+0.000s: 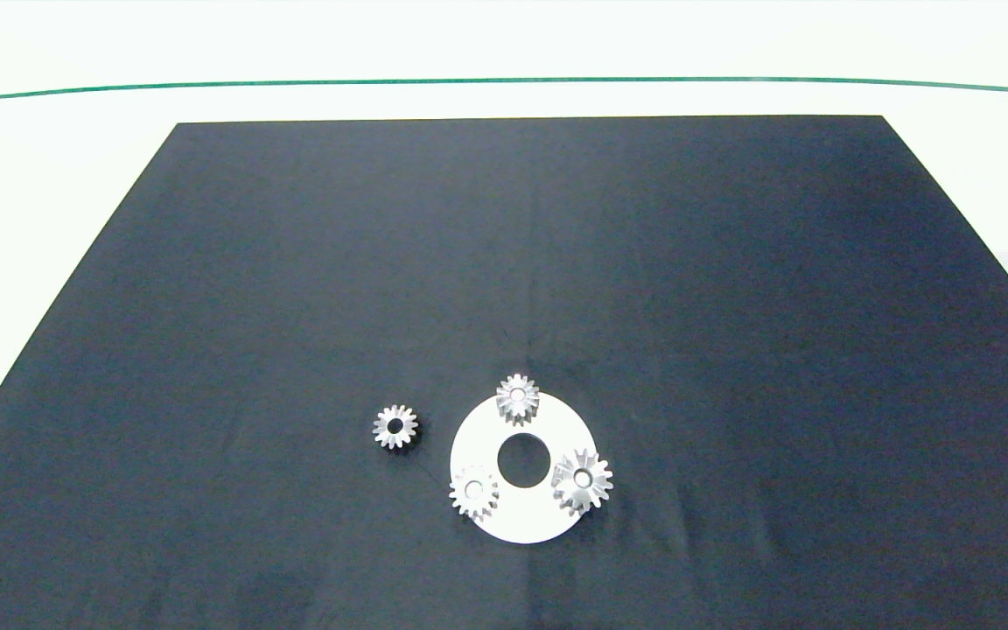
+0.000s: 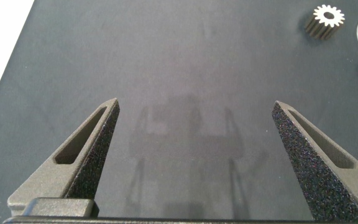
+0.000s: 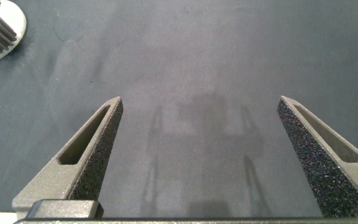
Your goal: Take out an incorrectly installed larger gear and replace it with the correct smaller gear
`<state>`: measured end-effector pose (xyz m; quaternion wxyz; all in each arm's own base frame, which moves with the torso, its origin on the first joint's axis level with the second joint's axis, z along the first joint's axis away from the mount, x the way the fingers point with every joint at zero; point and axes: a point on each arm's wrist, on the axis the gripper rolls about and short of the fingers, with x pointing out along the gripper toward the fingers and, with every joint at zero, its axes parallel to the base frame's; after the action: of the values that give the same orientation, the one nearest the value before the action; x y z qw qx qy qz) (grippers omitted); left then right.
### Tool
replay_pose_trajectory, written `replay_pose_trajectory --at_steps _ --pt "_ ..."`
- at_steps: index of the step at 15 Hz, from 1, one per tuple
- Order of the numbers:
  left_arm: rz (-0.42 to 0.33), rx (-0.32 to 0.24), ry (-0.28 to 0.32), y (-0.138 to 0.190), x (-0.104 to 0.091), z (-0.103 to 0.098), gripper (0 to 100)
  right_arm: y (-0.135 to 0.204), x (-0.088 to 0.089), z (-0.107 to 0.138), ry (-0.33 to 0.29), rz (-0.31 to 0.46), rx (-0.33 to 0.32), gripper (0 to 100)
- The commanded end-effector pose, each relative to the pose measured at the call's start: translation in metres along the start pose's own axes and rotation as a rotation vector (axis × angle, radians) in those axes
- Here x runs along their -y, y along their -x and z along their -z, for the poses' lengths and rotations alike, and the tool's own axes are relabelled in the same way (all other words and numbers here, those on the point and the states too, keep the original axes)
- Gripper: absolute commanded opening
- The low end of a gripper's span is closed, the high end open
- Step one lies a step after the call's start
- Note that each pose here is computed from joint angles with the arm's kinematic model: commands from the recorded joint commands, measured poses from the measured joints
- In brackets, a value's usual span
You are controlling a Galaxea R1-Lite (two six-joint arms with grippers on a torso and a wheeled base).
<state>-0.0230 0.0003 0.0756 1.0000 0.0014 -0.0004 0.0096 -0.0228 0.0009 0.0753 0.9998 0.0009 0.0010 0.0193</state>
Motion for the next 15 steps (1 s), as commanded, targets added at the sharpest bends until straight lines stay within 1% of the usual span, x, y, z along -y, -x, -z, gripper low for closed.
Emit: replay_pose_trajectory --at_steps 1,15 --pt "-0.002 0.001 0.001 -0.0001 -0.0001 -0.0003 100 -0.0001 -0.0002 0.0001 0.006 -0.008 -0.003 100" --pt "-0.002 0.001 0.001 -0.0001 -0.0001 -0.0003 100 -0.0001 -0.0002 0.0001 0.006 -0.008 -0.003 100"
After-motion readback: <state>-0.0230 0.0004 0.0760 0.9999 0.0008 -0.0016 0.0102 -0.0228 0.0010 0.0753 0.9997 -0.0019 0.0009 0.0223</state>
